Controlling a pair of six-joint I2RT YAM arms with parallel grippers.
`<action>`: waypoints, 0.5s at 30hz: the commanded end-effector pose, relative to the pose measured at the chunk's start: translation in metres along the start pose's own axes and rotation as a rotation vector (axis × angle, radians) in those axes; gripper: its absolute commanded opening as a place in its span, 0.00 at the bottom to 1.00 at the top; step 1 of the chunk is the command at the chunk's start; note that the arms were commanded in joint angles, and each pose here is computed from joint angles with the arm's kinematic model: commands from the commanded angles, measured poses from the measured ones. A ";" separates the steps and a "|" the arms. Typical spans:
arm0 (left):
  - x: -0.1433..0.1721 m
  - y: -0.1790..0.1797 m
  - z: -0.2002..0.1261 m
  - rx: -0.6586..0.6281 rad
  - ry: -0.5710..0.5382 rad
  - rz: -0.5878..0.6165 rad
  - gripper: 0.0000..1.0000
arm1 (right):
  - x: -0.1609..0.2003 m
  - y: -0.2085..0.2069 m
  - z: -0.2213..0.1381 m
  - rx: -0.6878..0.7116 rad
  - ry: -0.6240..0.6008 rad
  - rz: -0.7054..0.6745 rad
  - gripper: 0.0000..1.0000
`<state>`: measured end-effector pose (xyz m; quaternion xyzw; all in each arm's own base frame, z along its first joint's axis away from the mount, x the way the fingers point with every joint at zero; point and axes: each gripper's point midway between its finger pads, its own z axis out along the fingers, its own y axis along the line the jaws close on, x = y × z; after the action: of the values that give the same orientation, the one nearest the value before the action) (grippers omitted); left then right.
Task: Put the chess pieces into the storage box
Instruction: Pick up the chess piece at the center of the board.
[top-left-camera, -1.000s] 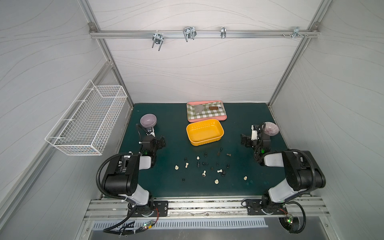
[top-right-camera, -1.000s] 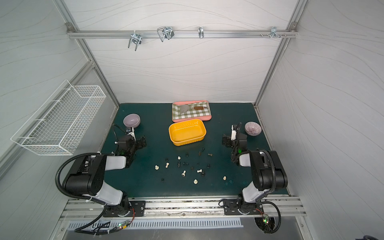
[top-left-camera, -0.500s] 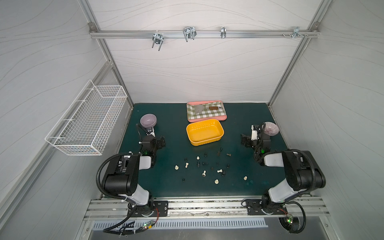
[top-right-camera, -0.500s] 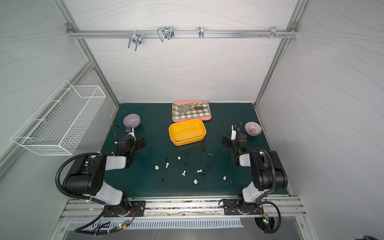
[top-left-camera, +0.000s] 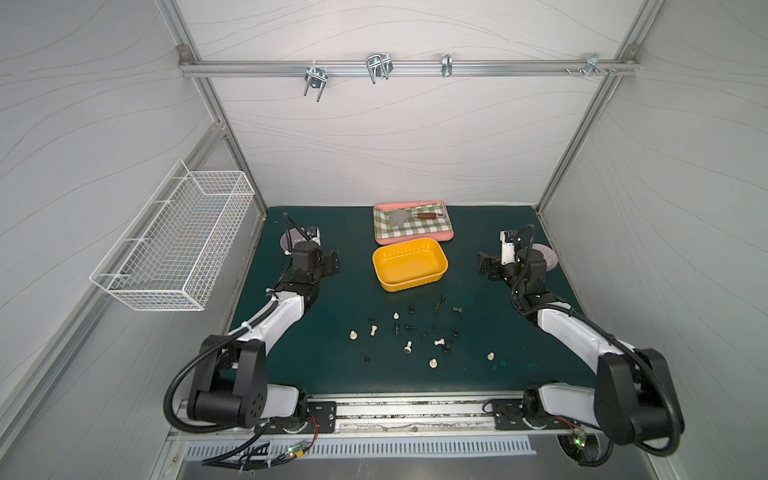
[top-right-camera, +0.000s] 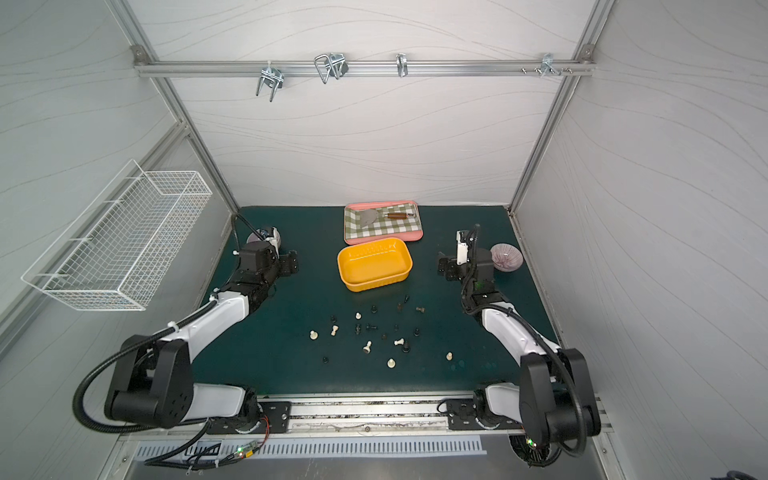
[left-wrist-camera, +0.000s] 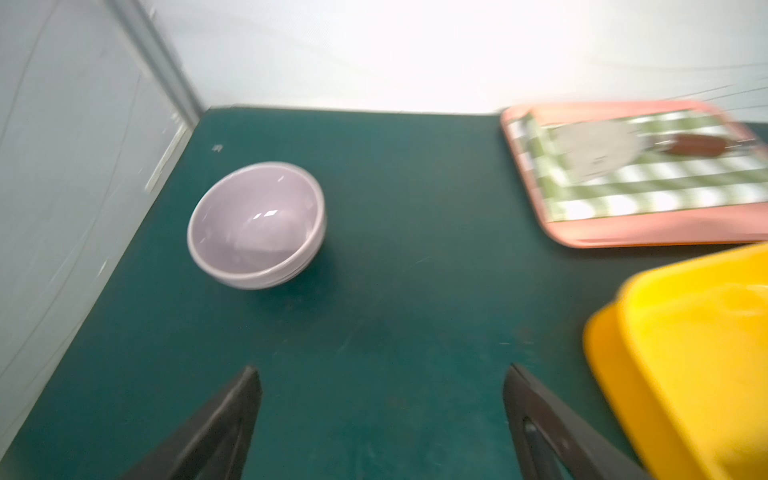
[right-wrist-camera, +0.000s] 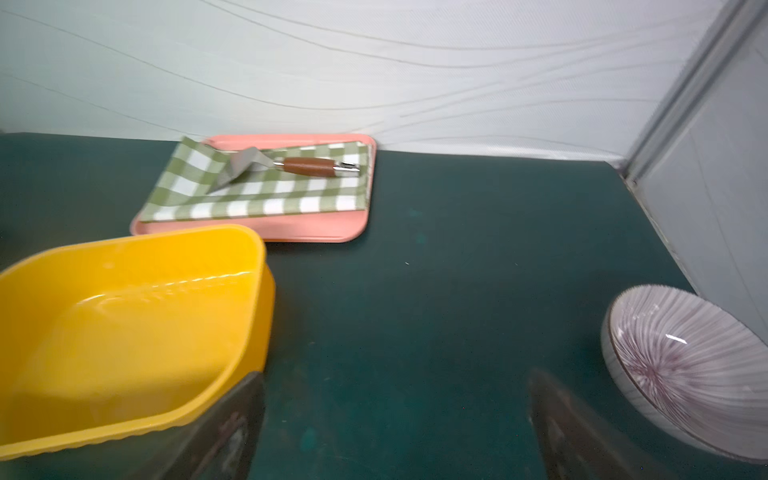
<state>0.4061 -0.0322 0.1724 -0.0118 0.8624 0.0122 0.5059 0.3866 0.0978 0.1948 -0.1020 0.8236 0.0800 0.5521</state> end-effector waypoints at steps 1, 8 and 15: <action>0.022 -0.016 -0.016 0.070 0.130 -0.002 0.90 | 0.043 0.028 -0.013 -0.101 0.253 0.002 0.99; 0.036 -0.015 -0.036 0.080 0.157 -0.068 0.89 | 0.065 0.085 -0.033 -0.277 0.424 -0.007 0.93; 0.046 -0.026 -0.058 0.172 0.162 -0.071 0.88 | 0.105 0.108 -0.038 -0.315 0.591 0.006 0.68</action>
<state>0.3398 -0.0505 0.1522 -0.0092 0.9024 -0.0503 0.4279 0.3017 0.1848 0.1292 -0.2082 0.9080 0.1735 0.3195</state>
